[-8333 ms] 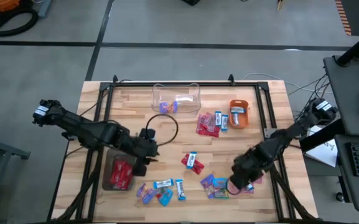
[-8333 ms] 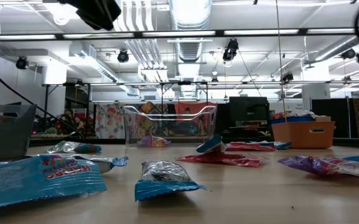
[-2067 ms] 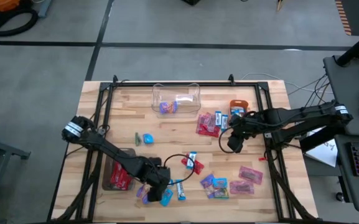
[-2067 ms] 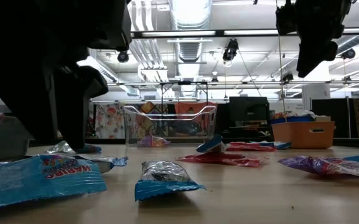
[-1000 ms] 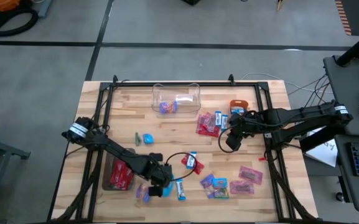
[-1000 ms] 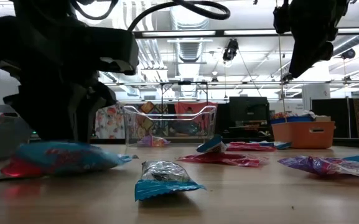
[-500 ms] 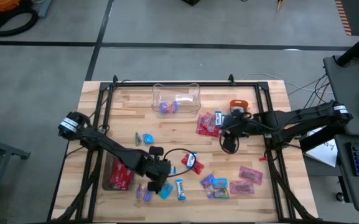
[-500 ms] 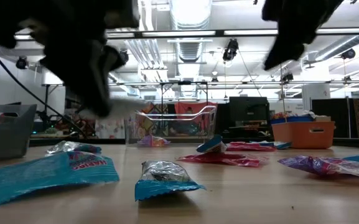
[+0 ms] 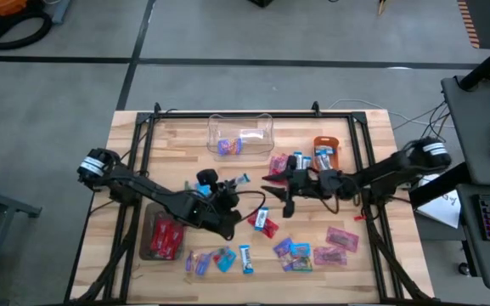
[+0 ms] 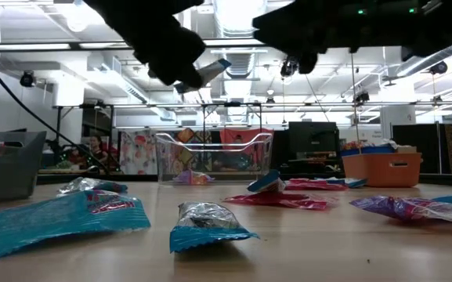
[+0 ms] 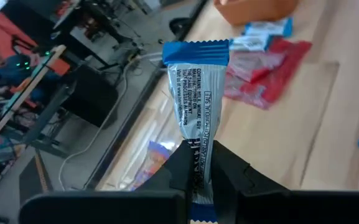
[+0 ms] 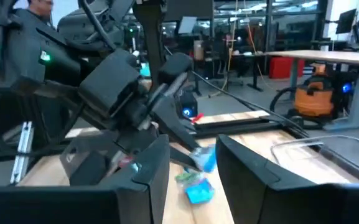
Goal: Sort candy
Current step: Put the white chocolate into the orange bin
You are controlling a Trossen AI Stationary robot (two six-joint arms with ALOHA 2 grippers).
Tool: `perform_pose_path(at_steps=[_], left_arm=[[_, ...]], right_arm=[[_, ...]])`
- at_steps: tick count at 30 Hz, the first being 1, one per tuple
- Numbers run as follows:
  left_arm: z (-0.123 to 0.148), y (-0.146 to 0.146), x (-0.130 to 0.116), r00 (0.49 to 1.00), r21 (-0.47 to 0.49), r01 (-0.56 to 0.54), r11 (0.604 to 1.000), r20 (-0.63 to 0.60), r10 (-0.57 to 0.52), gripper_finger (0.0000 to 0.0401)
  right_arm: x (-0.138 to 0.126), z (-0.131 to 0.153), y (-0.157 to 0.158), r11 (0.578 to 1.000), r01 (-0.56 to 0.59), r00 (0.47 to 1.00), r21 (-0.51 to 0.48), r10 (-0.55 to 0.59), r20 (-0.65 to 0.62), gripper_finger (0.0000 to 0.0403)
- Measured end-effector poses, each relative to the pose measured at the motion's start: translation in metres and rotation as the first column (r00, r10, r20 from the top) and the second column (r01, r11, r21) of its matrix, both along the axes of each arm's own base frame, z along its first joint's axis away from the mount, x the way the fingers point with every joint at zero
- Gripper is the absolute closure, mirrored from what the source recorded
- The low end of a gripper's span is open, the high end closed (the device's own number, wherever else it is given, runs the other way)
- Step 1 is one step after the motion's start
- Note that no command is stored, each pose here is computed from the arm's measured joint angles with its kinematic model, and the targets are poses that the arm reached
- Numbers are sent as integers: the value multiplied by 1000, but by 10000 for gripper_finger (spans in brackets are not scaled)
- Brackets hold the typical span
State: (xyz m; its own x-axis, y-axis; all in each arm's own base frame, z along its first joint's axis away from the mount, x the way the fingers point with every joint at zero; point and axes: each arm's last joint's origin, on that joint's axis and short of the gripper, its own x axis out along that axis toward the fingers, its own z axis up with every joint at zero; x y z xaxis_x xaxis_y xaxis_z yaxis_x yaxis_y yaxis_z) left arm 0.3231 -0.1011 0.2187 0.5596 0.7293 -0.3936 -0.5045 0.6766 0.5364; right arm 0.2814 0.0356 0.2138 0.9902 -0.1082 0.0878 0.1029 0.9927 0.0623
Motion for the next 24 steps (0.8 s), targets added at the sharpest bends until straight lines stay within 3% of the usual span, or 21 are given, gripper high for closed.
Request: perform_pose_path(at_steps=[5, 10, 20, 24], left_arm=[[6, 2, 10, 993, -37, -13, 999, 114, 17, 385], [7, 2, 10, 991, -44, -16, 999, 130, 22, 385], [7, 2, 10, 982, -73, -37, 997, 183, 50, 385], [8, 1, 11, 975, -85, -49, 995, 211, 67, 385]], right_arm=[[29, -9, 2, 999, 33, 999, 7, -33, -33, 280], [45, -6, 2, 989, 147, 989, -36, -148, -26, 280], [45, -3, -5, 957, 290, 956, -28, -291, -44, 280], [48, -1, -9, 964, 265, 963, 8, -264, -46, 280]])
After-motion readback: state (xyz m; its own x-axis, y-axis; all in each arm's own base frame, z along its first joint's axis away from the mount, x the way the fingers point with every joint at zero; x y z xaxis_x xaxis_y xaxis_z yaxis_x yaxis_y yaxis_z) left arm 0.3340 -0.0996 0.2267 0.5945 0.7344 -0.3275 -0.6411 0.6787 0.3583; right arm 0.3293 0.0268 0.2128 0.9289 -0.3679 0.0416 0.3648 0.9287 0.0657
